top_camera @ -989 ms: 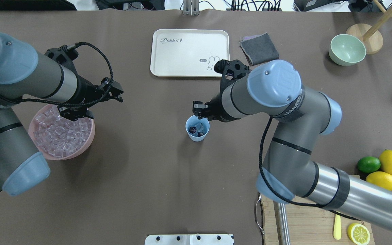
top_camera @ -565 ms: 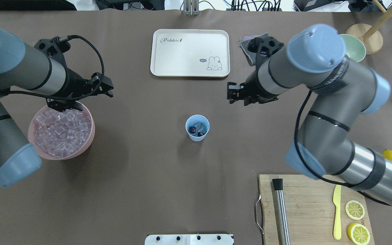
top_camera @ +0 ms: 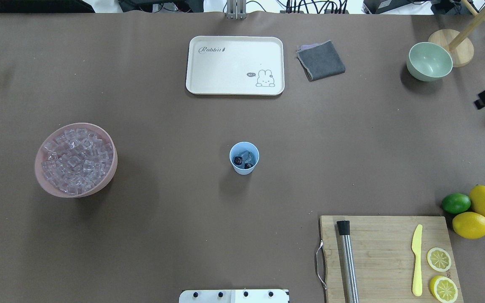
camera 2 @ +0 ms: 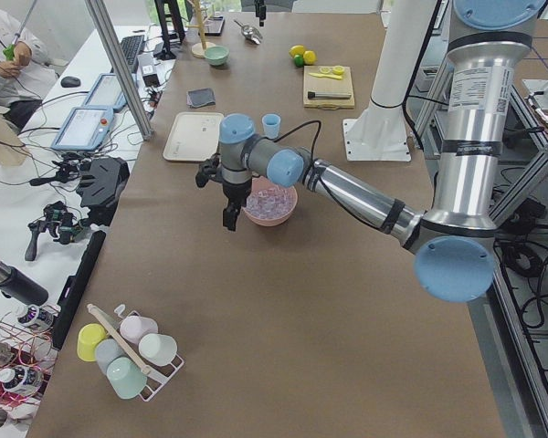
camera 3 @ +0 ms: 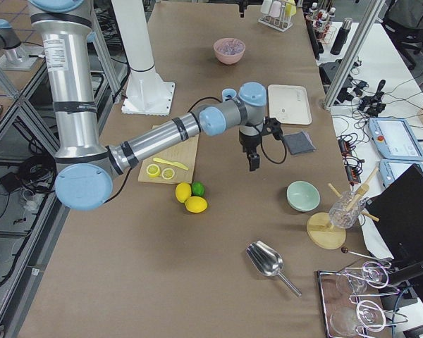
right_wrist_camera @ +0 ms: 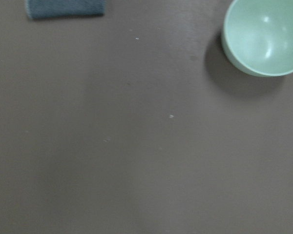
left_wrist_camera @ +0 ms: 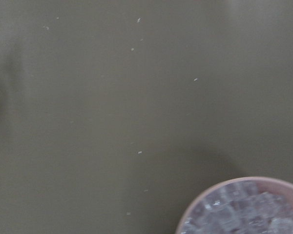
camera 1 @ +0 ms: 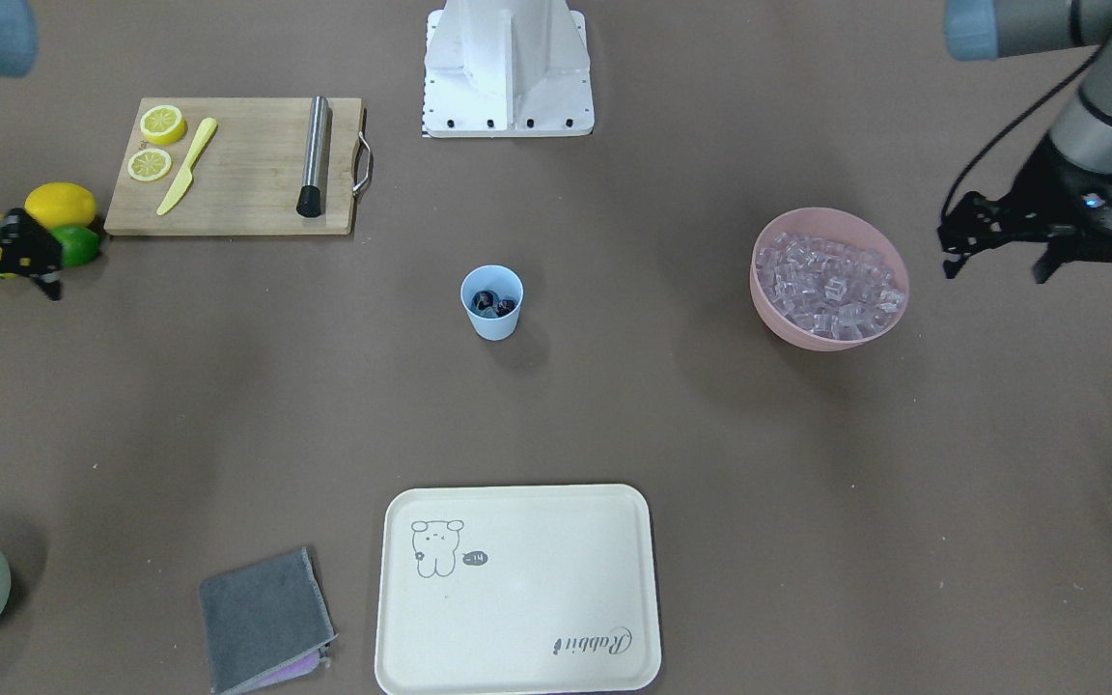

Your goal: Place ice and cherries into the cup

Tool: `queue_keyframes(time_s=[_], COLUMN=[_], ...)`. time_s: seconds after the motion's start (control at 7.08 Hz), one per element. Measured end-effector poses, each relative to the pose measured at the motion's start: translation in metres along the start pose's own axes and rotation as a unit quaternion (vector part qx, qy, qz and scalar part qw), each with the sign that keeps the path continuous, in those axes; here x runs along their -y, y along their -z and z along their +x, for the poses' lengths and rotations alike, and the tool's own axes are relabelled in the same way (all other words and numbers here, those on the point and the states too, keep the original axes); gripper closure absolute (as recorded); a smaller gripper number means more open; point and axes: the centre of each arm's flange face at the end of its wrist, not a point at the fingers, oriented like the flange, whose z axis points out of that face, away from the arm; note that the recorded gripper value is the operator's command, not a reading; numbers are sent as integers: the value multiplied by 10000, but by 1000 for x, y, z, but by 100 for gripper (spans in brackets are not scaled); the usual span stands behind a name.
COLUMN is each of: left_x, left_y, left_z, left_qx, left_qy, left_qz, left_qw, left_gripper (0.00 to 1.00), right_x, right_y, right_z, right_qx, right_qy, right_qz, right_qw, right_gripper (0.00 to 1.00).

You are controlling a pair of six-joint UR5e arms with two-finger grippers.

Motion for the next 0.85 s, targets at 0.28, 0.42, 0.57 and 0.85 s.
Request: queue_keyframes(time_s=[0.28,0.42,0.57,0.85], left_x=[-56,-67,-71,-77], left_y=[-1,-2,-8,-16], left_z=[-94,-111,-121,-132], left_qx=[-86,-302,-435,-510], left_qy=[-291,-159,45,326], left_qz=[-167,-176,-219,-277], left_qw=[9994,9993,9988,9978], left_gripper=[2,2,2,2], right_x=[-60,-91,-116,-138], right_y=[1,1,3,3], right_z=[121,152,170,180], right_qx=[-91,-99,-96,-126], right_qy=[247,256,244,214], right_qz=[-151,-203,-211,-229], right_qw=[9995,9994,9994,9994], right_gripper=[0,0,0,0])
